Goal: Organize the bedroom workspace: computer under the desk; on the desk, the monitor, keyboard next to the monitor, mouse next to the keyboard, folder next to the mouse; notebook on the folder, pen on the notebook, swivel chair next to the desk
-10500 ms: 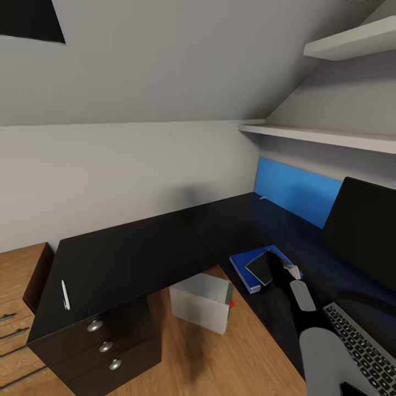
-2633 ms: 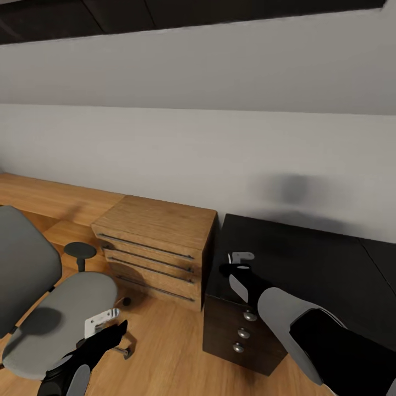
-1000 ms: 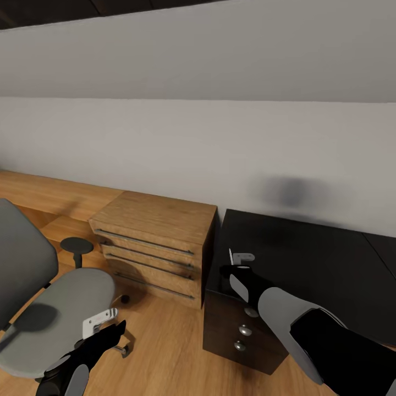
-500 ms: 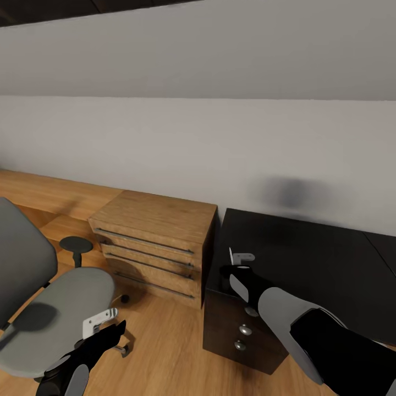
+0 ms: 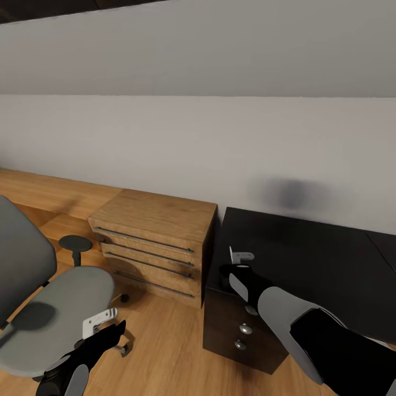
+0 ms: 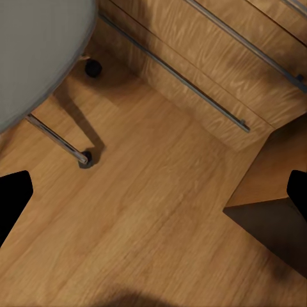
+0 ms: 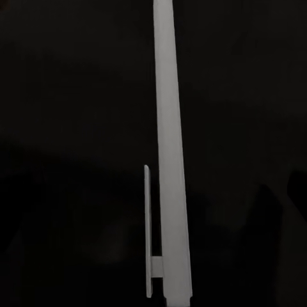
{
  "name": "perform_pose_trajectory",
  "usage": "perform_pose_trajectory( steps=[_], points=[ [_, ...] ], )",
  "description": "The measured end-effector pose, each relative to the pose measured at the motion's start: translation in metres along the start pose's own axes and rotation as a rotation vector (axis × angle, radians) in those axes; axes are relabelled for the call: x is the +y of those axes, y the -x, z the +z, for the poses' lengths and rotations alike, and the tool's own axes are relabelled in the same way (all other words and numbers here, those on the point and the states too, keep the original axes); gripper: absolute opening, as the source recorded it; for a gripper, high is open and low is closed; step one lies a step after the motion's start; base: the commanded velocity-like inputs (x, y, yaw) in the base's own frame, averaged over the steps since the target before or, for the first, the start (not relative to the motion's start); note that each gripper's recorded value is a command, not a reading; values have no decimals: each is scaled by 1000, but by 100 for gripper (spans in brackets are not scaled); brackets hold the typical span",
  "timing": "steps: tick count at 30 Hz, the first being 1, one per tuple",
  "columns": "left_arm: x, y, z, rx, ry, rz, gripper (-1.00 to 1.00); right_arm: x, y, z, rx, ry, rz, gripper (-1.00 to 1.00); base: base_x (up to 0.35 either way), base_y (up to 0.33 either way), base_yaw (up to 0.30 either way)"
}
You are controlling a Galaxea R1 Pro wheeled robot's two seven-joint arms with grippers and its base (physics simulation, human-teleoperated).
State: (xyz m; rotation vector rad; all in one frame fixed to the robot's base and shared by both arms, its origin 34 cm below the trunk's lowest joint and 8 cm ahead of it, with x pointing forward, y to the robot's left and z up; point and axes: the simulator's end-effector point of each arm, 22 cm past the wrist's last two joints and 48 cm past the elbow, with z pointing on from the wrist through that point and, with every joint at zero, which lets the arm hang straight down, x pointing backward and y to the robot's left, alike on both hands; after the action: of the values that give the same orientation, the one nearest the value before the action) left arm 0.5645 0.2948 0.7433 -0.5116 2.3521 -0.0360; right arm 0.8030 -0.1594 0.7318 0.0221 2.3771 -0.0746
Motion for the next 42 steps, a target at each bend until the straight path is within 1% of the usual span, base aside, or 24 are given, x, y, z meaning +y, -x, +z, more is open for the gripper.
perform_pose_trajectory(
  steps=[10, 11, 37, 42],
  points=[
    [0, 0, 0, 0, -1, 0, 100, 0, 0, 0, 0, 0, 1, 100, 0, 0, 0],
    [0, 0, 0, 0, -1, 0, 100, 0, 0, 0, 1, 0, 2, -100, 0, 0, 0],
    [0, 0, 0, 2, -2, 0, 100, 0, 0, 0, 4, 3, 9, -100, 0, 0, 0],
    [-1, 0, 0, 2, -4, 0, 100, 3, -2, -1, 27, 11, 2, -100, 0, 0, 0]
  ],
)
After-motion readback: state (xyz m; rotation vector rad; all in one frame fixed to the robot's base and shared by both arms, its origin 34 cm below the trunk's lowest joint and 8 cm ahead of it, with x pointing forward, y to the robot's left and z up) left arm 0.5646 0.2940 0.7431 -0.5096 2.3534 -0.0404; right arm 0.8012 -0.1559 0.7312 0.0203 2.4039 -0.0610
